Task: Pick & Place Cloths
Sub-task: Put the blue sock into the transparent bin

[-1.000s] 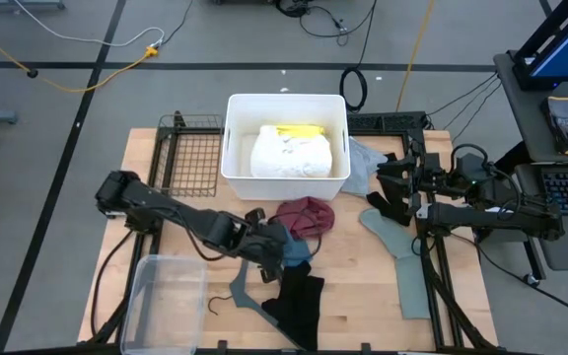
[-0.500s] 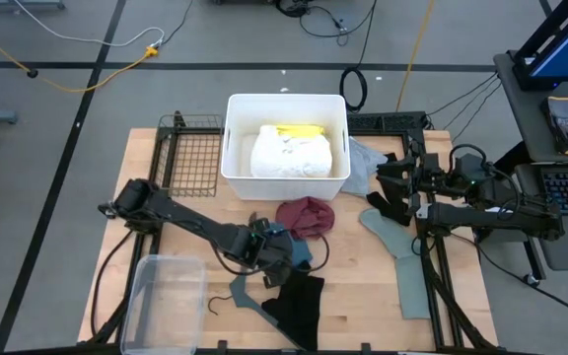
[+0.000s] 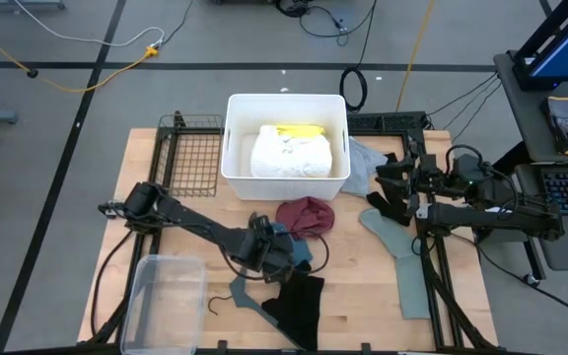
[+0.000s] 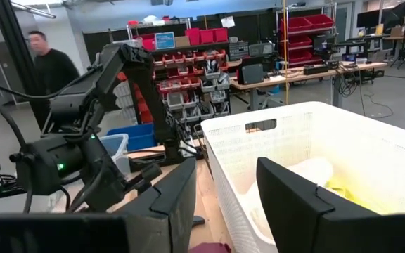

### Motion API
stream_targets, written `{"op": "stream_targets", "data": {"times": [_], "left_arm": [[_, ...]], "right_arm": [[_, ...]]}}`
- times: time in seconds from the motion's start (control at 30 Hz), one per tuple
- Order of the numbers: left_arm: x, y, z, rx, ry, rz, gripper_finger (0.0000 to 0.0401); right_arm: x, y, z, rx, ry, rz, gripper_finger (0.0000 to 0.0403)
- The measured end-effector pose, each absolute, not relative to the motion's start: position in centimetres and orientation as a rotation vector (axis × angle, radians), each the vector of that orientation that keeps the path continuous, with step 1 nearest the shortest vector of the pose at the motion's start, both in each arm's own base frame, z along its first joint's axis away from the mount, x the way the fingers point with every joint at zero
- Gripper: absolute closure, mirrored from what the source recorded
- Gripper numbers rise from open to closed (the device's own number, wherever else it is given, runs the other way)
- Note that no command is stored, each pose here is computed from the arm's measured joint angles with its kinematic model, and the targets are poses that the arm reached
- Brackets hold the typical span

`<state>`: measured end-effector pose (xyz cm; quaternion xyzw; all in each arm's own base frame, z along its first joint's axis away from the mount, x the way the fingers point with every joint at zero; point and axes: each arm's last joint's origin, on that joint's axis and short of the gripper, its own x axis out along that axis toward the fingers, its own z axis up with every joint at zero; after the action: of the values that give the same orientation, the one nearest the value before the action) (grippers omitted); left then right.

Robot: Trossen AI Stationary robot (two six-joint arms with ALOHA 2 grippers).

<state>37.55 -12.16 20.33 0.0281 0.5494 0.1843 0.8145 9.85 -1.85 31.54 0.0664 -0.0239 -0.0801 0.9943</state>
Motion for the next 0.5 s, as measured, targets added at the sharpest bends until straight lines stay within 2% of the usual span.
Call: {"op": "stream_targets", "data": {"times": [0.5], "left_arm": [[37.79,-11.52,19.98,0.054,1.210,0.363,0.0123]], "right_arm": [[9.85,-1.85,31.53,0.133,-0.047,-0.161,0.0261]]}}
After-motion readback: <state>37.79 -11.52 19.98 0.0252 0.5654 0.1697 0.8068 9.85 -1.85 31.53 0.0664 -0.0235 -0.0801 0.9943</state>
